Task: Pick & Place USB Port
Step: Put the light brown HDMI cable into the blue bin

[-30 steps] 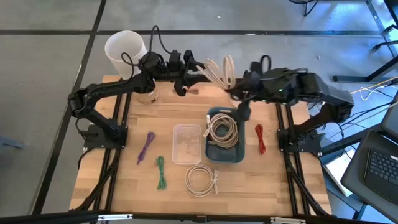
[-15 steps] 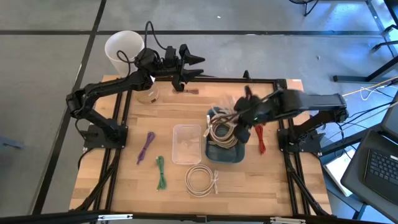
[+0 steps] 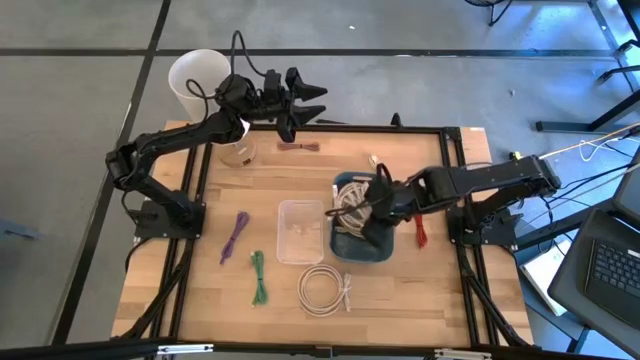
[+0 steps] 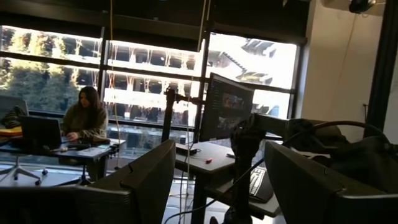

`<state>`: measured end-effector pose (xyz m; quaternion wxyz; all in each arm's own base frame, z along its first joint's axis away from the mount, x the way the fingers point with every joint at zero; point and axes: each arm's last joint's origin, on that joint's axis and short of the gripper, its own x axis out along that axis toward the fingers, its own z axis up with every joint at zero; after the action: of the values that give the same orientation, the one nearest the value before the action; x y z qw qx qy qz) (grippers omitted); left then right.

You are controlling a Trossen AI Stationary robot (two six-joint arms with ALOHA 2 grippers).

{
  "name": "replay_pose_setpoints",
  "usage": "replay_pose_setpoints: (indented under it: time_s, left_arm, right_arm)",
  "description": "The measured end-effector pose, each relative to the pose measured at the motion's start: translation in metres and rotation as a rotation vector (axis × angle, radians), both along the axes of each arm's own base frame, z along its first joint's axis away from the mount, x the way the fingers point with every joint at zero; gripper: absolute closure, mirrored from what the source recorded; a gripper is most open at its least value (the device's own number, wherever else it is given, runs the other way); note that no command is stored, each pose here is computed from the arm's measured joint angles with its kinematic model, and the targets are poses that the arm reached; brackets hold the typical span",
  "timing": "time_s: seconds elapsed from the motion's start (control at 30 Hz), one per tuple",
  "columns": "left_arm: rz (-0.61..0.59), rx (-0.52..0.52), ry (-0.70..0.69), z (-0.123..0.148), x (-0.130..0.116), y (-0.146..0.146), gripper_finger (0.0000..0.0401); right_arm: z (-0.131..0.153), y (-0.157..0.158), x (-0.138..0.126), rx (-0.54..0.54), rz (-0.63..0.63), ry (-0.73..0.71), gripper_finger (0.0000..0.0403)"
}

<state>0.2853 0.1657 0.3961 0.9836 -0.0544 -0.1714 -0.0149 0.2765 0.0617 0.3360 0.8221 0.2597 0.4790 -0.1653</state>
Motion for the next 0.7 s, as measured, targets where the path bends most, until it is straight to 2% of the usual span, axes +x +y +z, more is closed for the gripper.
replay_pose_setpoints:
  time_s: [0.17, 0.33, 0.6, 0.7]
  left_arm:
    - [0.0, -0.001, -0.001, 0.0, 0.0, 0.0, 0.0162]
    - [-0.001, 0.0, -0.002, 0.0, 0.0, 0.0, 0.0162]
    - [-0.018, -0.023, 0.0, 0.0, 0.0, -0.001, 0.0162]
    - [-0.024, -0.023, 0.0, 0.0, 0.001, -0.002, 0.0162]
  right_arm:
    - [-0.003, -0.002, -0.004, -0.059, -0.022, 0.049, 0.039]
    - [-0.021, -0.002, -0.002, -0.08, -0.022, 0.123, 0.039]
    - [-0.073, 0.0, -0.001, -0.017, -0.02, 0.156, 0.039]
    - [-0.096, 0.001, -0.003, 0.046, -0.017, 0.159, 0.039]
